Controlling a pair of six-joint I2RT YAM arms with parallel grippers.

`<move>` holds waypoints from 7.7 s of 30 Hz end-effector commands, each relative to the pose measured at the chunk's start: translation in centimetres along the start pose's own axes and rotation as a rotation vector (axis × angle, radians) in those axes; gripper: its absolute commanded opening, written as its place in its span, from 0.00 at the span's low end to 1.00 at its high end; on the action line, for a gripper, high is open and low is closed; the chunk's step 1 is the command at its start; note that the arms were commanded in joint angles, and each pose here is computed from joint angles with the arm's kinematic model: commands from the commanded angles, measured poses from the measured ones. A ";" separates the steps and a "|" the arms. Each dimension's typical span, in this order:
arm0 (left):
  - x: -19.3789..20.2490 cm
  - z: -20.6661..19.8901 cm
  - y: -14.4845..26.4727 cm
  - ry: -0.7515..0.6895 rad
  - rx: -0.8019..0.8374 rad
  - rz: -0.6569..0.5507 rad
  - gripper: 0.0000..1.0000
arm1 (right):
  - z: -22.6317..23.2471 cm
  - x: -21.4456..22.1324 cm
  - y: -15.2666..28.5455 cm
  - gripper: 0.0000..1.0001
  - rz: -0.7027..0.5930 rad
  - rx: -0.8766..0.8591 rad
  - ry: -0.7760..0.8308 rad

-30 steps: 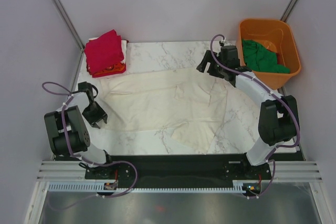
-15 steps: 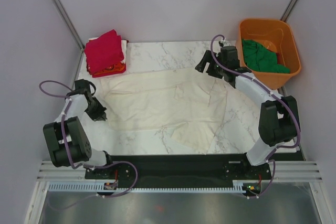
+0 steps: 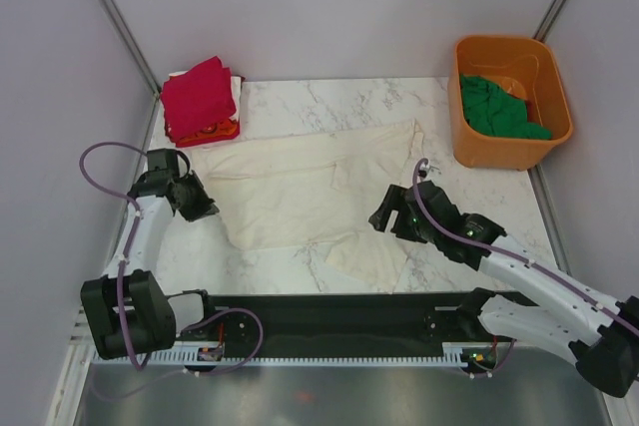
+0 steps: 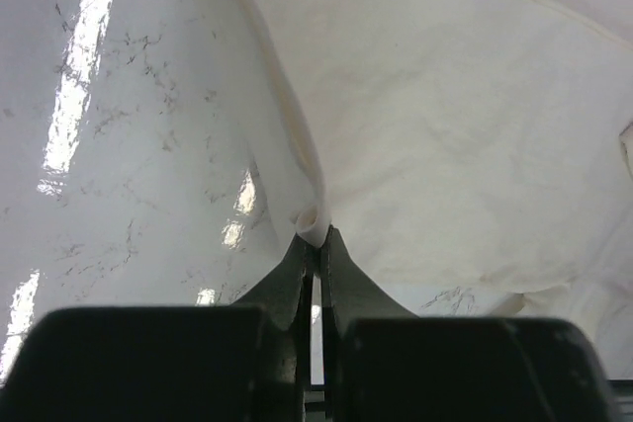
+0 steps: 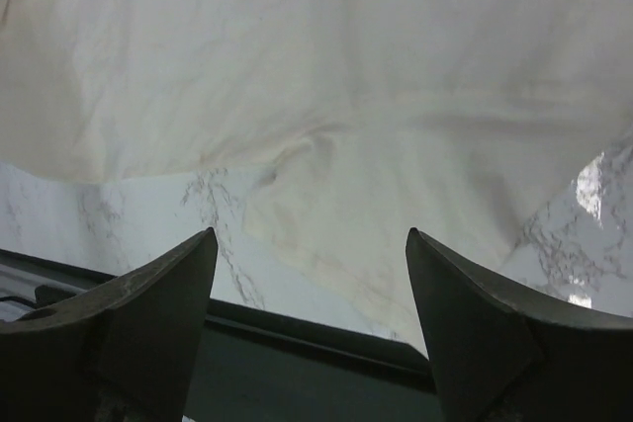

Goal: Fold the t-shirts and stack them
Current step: Fold the tshirt

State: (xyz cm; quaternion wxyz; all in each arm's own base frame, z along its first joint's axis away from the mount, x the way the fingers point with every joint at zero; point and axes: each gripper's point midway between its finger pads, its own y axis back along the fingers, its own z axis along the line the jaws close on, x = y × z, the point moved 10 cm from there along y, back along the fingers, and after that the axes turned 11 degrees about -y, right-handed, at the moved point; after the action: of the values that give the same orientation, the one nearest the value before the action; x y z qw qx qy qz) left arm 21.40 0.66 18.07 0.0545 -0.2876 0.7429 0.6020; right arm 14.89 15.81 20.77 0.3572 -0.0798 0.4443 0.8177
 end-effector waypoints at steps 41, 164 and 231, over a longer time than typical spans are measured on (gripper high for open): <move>-0.9 -2.1 6.9 -0.063 0.040 -0.277 0.02 | 1.9 -2.3 4.2 0.00 -0.227 0.102 0.157; -6.0 0.3 -2.5 0.203 -0.072 -0.137 0.02 | -6.3 -16.5 -23.1 0.60 -0.106 -0.020 -0.331; 6.6 -12.5 8.9 -0.390 0.209 -0.188 0.80 | 5.4 8.6 -17.0 0.48 0.397 -0.131 0.164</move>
State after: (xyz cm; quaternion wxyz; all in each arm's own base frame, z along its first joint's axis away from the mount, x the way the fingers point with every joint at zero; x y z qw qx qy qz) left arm 14.91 -12.86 26.47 0.2703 -0.2231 0.7591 0.5486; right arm 20.57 29.81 9.78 0.1431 -0.0818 0.4162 0.8942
